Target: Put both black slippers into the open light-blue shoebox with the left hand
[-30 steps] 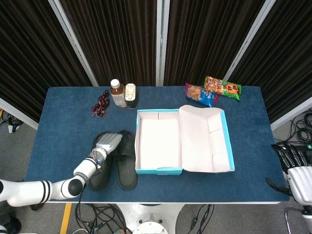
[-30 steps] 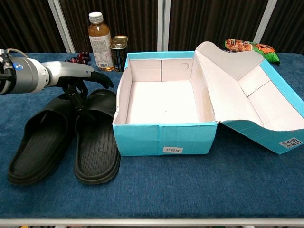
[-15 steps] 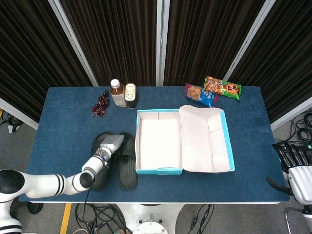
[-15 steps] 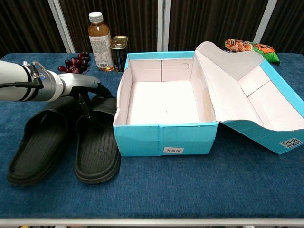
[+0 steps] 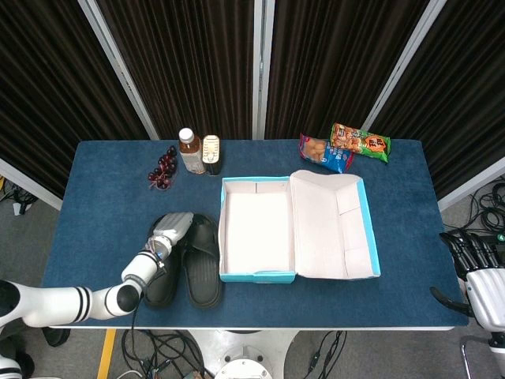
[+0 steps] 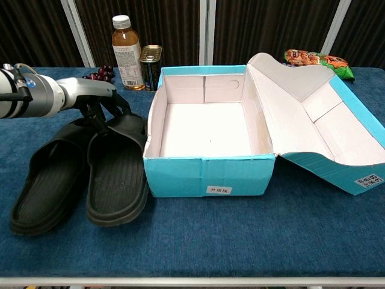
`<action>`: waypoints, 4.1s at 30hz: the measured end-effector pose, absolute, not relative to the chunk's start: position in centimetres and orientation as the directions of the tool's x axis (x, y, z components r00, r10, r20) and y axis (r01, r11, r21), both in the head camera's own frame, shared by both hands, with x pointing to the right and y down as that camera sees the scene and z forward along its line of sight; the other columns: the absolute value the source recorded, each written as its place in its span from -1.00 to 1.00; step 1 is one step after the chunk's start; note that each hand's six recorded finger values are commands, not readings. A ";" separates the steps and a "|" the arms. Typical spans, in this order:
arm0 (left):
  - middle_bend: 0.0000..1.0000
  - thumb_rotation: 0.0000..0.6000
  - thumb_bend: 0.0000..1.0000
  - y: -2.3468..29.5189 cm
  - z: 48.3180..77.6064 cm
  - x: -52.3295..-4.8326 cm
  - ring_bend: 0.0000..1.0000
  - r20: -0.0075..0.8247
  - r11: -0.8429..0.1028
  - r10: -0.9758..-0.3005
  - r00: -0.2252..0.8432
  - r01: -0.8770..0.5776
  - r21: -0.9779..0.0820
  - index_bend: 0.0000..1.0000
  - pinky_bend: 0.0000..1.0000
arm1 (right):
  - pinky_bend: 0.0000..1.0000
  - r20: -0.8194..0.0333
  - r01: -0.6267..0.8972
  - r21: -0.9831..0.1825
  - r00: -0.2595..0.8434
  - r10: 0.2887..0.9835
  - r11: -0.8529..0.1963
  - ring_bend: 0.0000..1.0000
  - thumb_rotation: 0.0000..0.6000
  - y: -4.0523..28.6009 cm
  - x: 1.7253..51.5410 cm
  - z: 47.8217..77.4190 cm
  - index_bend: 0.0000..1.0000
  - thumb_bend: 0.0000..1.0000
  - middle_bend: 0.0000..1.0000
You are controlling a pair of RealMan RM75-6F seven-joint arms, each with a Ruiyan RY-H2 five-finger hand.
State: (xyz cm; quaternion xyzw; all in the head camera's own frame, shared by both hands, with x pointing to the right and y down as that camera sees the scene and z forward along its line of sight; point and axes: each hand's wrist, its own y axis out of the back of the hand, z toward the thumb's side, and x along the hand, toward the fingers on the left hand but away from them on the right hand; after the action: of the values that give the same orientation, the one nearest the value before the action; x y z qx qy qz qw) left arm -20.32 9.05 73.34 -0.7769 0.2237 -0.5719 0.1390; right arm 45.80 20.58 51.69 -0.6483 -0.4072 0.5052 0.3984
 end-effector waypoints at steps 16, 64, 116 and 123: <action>0.00 1.00 -0.45 3.8 67.2 -24.6 0.70 0.670 -0.682 -0.715 0.202 -0.412 -0.604 0.00 0.73 | -1.00 -0.322 0.122 -0.931 0.173 0.931 -0.344 -1.00 1.00 20.3 45.5 51.6 -1.00 -0.85 -0.77; -0.08 1.00 -0.65 3.8 76.1 -5.5 0.56 0.410 -0.636 -0.766 0.495 -0.677 -0.370 -0.12 0.37 | -1.00 -0.358 0.069 -0.928 0.116 0.927 -0.367 -1.00 1.00 19.3 45.1 51.2 -1.00 -0.84 -0.77; -0.86 1.00 -0.92 5.0 73.0 -5.4 -0.98 0.398 -0.683 -0.712 0.578 -0.439 -0.584 -0.75 -0.50 | -0.99 -0.350 0.085 -0.927 0.146 0.925 -0.364 -1.00 1.00 19.3 45.1 51.1 -1.00 -0.84 -0.77; -0.69 1.00 -0.42 6.6 66.6 -6.8 -0.98 0.335 -0.694 -0.593 0.732 -0.254 -0.674 -0.51 -0.55 | -0.99 -0.348 0.084 -0.928 0.154 0.925 -0.363 -1.00 1.00 19.3 45.0 51.1 -1.00 -0.84 -0.77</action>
State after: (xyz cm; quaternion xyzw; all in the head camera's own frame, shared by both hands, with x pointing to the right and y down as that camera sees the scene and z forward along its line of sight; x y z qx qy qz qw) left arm -6.80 6.57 66.64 -0.8781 0.2413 -0.2753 0.3082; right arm 44.97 19.31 51.06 -0.6424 -0.3928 0.5184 0.4053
